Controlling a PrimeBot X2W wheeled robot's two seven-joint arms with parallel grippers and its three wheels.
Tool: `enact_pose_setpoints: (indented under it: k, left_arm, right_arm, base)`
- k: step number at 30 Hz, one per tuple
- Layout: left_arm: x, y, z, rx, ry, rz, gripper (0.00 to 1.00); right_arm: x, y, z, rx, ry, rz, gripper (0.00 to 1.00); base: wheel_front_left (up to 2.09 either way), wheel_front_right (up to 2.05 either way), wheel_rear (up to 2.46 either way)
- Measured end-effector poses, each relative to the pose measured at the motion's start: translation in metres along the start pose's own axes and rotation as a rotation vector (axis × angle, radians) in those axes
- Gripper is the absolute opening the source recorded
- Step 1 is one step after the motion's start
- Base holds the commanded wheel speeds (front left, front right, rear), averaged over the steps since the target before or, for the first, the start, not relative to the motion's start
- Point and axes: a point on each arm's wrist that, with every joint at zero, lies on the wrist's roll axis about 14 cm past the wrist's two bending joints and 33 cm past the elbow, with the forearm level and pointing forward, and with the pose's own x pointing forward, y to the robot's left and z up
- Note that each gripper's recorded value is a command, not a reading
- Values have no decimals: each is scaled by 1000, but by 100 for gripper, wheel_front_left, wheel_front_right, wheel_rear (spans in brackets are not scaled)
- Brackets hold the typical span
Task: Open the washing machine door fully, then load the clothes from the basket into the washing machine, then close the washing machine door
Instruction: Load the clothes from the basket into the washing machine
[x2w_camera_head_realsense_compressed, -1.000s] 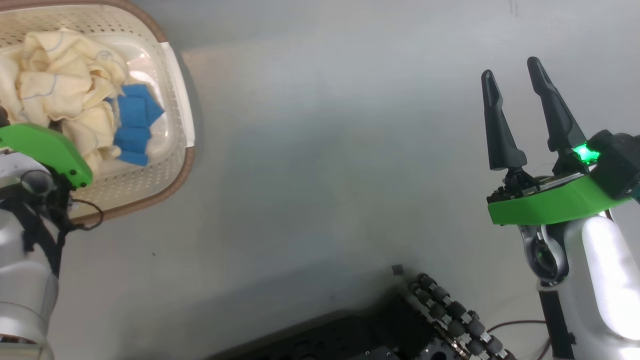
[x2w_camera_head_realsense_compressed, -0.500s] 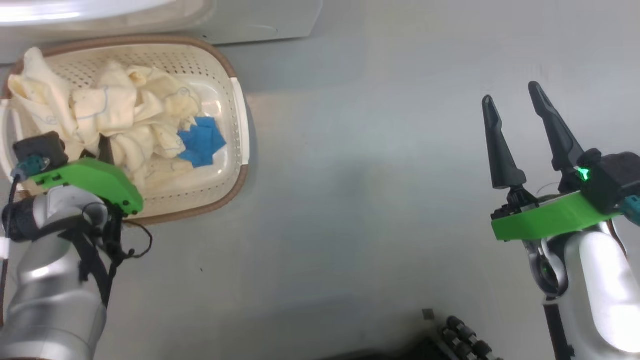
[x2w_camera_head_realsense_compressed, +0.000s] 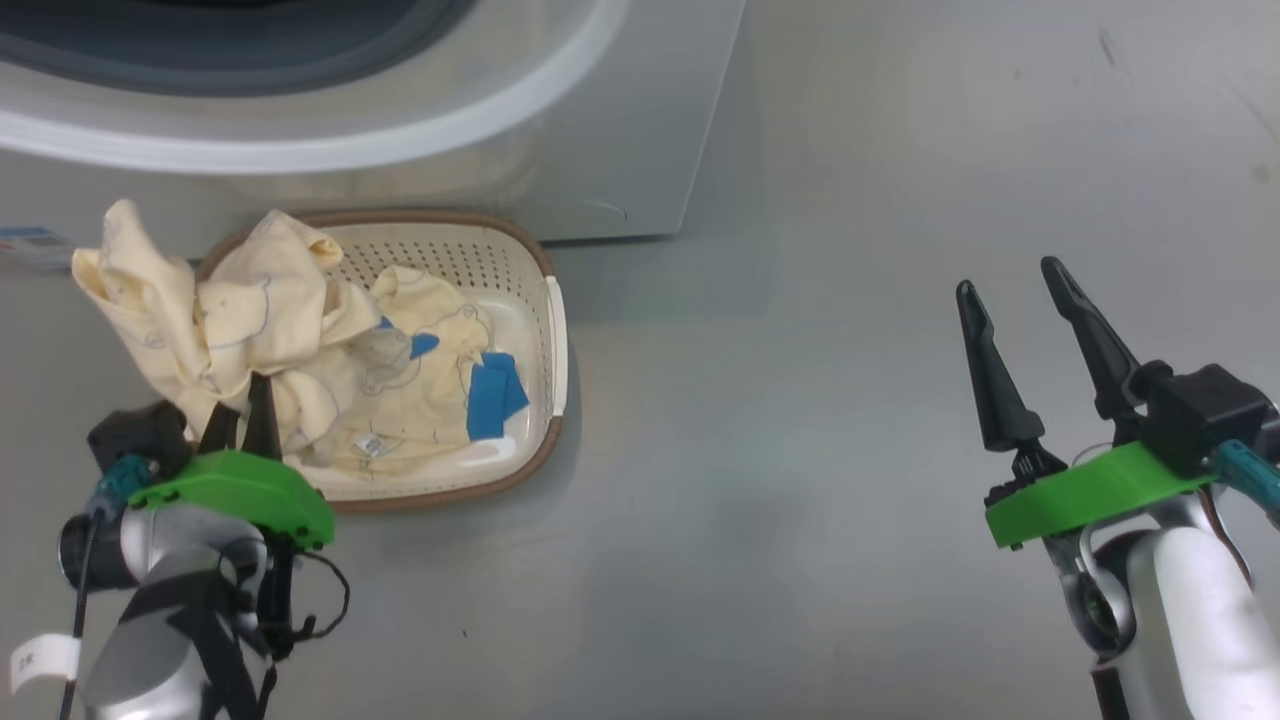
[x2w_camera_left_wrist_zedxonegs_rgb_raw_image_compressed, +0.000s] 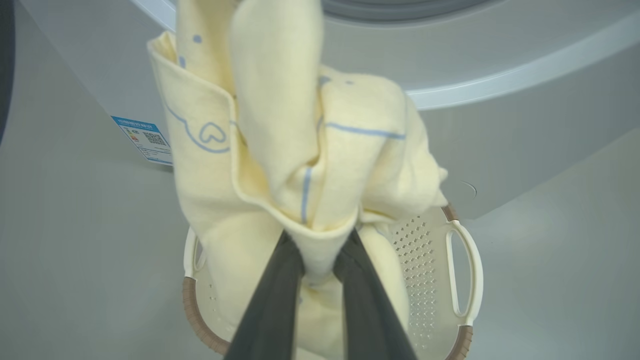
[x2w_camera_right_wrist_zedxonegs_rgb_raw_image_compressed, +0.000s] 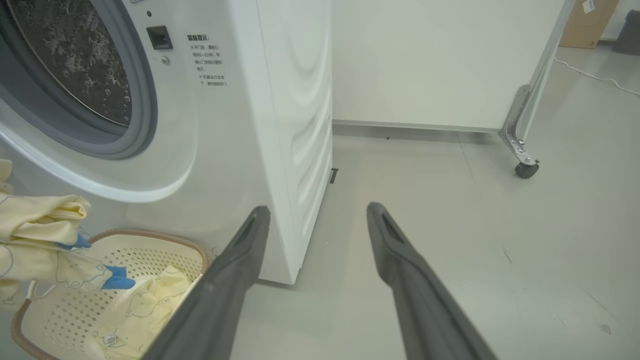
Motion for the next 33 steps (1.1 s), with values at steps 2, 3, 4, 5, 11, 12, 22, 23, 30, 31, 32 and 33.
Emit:
enact_pose_setpoints:
  k: [2, 3, 4, 5, 11, 12, 22, 23, 30, 31, 32, 33]
  left_arm:
    - [-13, 0, 12, 11, -46, 5, 0]
    - [-20, -1, 19, 15, -71, 0, 0]
    - [-26, -2, 26, 23, -97, 0, 0]
    - [-33, -4, 33, 33, -122, 0, 0]
    - [-67, -9, 50, 49, -200, -4, 0]
    - [-74, -8, 51, 52, -210, -1, 0]
    - [-123, -7, 69, 56, -273, 28, 0]
    - [-127, -6, 68, 56, -273, 30, 0]
    - [-143, -4, 69, 61, -269, 41, 0]
    - [-144, -4, 70, 60, -273, 39, 0]
    - [-144, -4, 70, 60, -271, 40, 0]
    - [-145, -4, 71, 60, -271, 44, 0]
  right_arm:
    - [-6, 1, 8, 1, -15, 1, 100]
    - [-9, 1, 11, 1, -19, 0, 100]
    - [-13, 1, 15, 1, -27, -1, 100]
    - [-16, 0, 19, 1, -35, -4, 100]
    - [-36, -3, 34, 1, -55, -18, 100]
    - [-39, -3, 36, 1, -57, -20, 100]
    - [-65, 0, 53, 7, -89, -18, 100]
    - [-67, 1, 54, 7, -91, -17, 100]
    - [-73, 1, 62, 15, -111, -16, 100]
    - [-73, 1, 63, 15, -112, -16, 100]
    - [-73, 1, 63, 15, -113, -17, 100]
    - [-73, 1, 63, 15, -113, -17, 100]
  base:
    - [0, 0, 0]
    - [0, 0, 0]
    - [0, 0, 0]
    - [0, 0, 0]
    - [0, 0, 0]
    - [0, 0, 0]
    - [0, 0, 0]
    - [0, 0, 0]
    - [0, 0, 0]
    - [0, 0, 0]
    - [0, 0, 0]
    - [0, 0, 0]
